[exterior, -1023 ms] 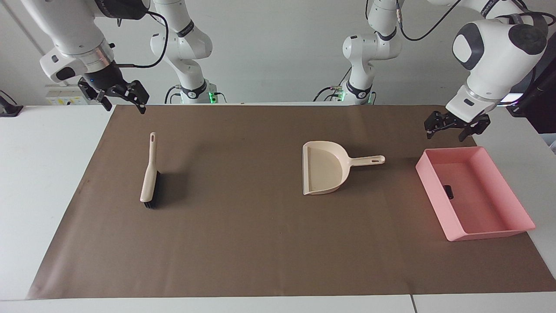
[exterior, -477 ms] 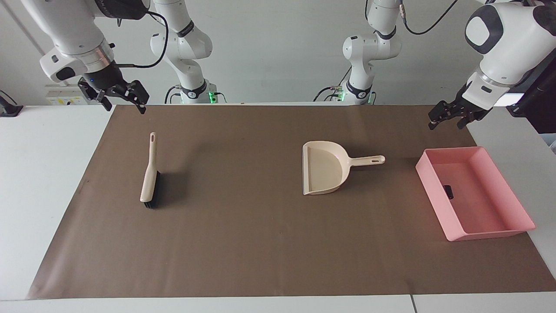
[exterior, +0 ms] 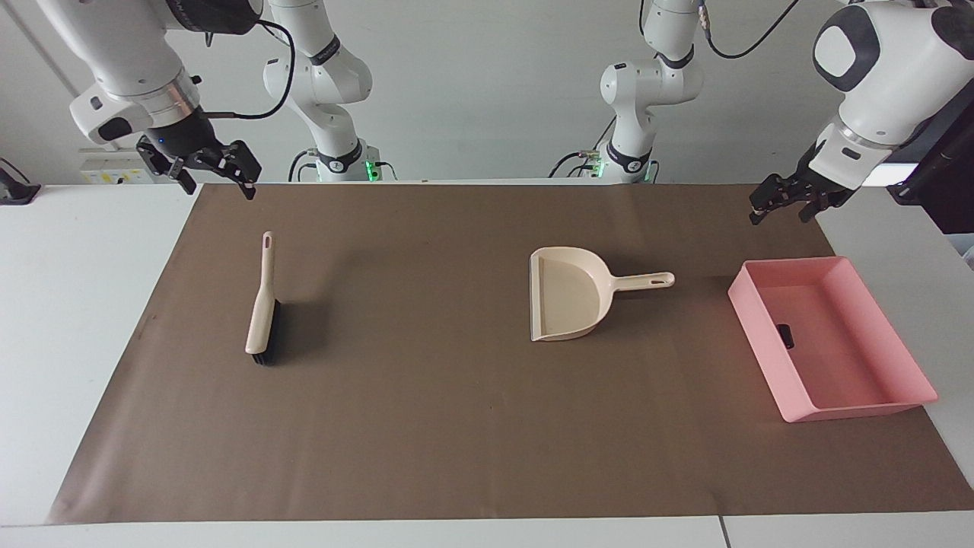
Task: Clean e-waste and dump in bin
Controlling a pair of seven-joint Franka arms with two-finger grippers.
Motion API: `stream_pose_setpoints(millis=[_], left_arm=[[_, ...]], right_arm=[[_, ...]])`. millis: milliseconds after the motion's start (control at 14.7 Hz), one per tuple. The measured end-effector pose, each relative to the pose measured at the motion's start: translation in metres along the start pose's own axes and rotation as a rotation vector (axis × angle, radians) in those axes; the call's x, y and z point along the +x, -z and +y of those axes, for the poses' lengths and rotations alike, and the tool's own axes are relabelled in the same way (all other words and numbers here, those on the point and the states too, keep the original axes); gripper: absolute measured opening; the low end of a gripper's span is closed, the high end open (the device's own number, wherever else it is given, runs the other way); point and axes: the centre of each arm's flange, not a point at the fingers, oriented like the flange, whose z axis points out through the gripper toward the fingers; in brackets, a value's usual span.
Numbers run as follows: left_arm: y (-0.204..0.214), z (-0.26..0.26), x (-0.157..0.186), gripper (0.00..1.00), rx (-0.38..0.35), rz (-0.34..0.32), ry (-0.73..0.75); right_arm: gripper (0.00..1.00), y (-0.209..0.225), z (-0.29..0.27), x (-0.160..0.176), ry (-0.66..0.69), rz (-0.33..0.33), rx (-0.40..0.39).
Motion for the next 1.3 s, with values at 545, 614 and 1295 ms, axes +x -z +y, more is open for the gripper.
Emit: stream_pose_setpoints(millis=[545, 614, 1295], left_arm=[[0.018, 0.009, -0.004, 0.98, 0.009, 0.018, 0.07], [0.022, 0.008, -0.003, 0.98, 0.015, 0.013, 0.07], [0.017, 0.021, 0.003, 0.99, 0.049, -0.018, 0.042]], right_arm=[[1.0, 0.005, -0.002, 0.005, 0.003, 0.053, 0.004], [1.0, 0.005, -0.002, 0.005, 0.004, 0.052, 0.004], [1.0, 0.003, -0.006, 0.002, 0.023, 0.026, 0.001]])
